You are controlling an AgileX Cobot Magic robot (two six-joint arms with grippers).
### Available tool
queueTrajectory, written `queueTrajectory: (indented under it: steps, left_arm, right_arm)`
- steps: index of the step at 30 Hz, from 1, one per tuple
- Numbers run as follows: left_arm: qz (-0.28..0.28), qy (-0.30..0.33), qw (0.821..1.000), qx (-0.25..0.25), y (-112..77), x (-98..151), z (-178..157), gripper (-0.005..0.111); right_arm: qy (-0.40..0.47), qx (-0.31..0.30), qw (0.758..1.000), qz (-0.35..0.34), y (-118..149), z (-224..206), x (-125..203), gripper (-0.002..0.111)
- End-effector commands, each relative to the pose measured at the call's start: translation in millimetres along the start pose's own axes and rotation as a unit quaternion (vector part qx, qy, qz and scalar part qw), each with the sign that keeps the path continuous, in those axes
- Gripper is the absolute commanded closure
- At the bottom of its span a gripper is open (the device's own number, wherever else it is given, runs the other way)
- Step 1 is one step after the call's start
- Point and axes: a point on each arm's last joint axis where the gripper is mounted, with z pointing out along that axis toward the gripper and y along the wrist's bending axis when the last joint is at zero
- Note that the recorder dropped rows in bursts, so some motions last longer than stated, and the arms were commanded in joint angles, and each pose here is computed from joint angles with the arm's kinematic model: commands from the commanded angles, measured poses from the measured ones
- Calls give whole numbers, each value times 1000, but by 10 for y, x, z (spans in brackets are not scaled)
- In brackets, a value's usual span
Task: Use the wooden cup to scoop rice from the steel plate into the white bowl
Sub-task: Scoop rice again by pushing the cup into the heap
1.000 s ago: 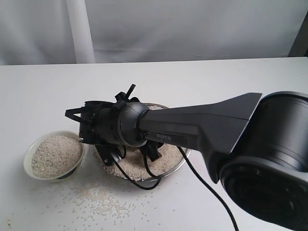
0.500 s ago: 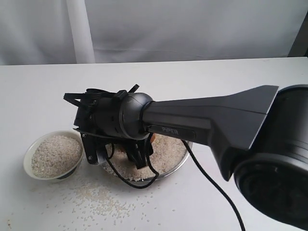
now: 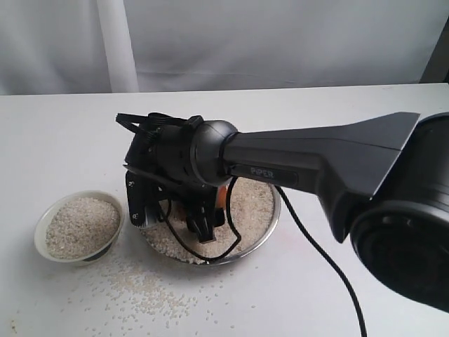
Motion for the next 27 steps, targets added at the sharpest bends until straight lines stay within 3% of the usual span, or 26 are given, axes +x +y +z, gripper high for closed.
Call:
queueTrajectory:
  steps: [1,9,17,27]
  left_arm:
    - [-1,-4,1000,4,-5,-6,1,107]
    - [-1,-4,1000,4,-5,-6,1,107]
    - [-1,-4,1000,4,-5,-6,1,107]
    - [-1,-4,1000,4,-5,-6,1,107]
  right_arm:
    - [-13,-6,1000,18,-47,60,78,108]
    - [-46,-34,998,31,52,303,162,108]
    - [-109,-14,992,55,-61,76,133,108]
    - [-125,-18,989,71,-96,12,157,108]
